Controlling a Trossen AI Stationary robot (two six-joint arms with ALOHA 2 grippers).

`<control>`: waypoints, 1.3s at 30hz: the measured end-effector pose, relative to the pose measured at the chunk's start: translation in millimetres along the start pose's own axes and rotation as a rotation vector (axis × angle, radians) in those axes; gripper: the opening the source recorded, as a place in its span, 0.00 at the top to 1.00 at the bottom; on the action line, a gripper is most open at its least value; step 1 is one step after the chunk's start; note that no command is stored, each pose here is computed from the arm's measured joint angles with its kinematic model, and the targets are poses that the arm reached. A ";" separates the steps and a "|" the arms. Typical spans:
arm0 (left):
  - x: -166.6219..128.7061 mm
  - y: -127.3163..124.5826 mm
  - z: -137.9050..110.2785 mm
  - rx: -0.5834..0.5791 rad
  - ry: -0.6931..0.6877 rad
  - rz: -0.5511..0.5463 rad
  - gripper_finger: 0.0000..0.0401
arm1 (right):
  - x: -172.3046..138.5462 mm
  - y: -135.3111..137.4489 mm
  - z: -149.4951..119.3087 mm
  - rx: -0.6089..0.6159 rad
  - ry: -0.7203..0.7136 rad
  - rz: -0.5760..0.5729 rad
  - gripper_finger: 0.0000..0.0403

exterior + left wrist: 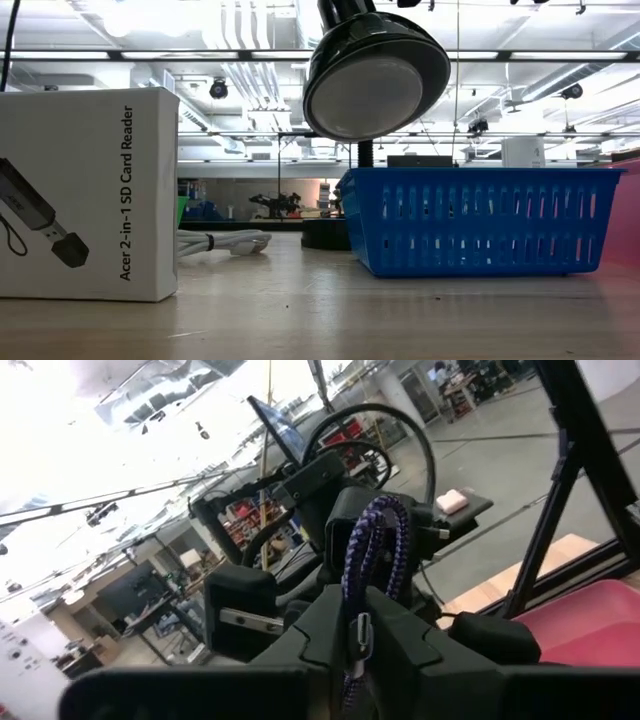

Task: Pick and place items into bin
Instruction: Put the violet charger cable into the pink bin

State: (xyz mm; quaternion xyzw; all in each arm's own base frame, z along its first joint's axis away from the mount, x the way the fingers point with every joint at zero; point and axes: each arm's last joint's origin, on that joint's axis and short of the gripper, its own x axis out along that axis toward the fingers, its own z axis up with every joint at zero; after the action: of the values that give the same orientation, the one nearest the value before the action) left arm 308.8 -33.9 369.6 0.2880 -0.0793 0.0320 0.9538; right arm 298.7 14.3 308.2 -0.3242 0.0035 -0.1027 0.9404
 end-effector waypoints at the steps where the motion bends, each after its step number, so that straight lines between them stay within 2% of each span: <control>1: 0.0 0.1 -0.2 0.000 0.005 0.005 0.93 | 0.0 -0.2 -0.2 0.003 0.007 -0.008 0.96; 9: -1.8 1.6 0.3 -0.001 0.027 0.025 0.75 | -0.4 -3.2 -3.3 0.009 0.101 -0.118 0.96; 15: -8.8 8.2 -0.8 0.009 0.167 0.160 0.63 | -3.2 -5.4 -7.7 0.009 0.223 -0.215 0.96; 20: -21.0 11.9 3.5 0.002 0.217 0.132 0.62 | -11.8 -10.2 -7.5 0.070 0.284 -0.243 0.96; 27: -37.4 14.9 5.1 -0.009 0.291 0.082 0.62 | -30.8 -19.1 -4.7 0.173 0.336 -0.220 0.96; 35: -60.5 15.4 18.6 -0.125 0.293 0.046 0.62 | -62.2 -30.3 1.3 0.284 0.389 -0.192 0.96; 39: -70.4 15.3 17.6 -0.202 0.318 0.037 0.62 | -79.1 -32.6 2.8 0.385 0.420 -0.174 0.96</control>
State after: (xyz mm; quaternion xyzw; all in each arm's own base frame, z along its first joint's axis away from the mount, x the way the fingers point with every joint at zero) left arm 235.4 -32.0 380.4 0.1808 0.0646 0.0865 0.9776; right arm 215.3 6.5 325.6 -0.1107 0.1506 -0.2467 0.9509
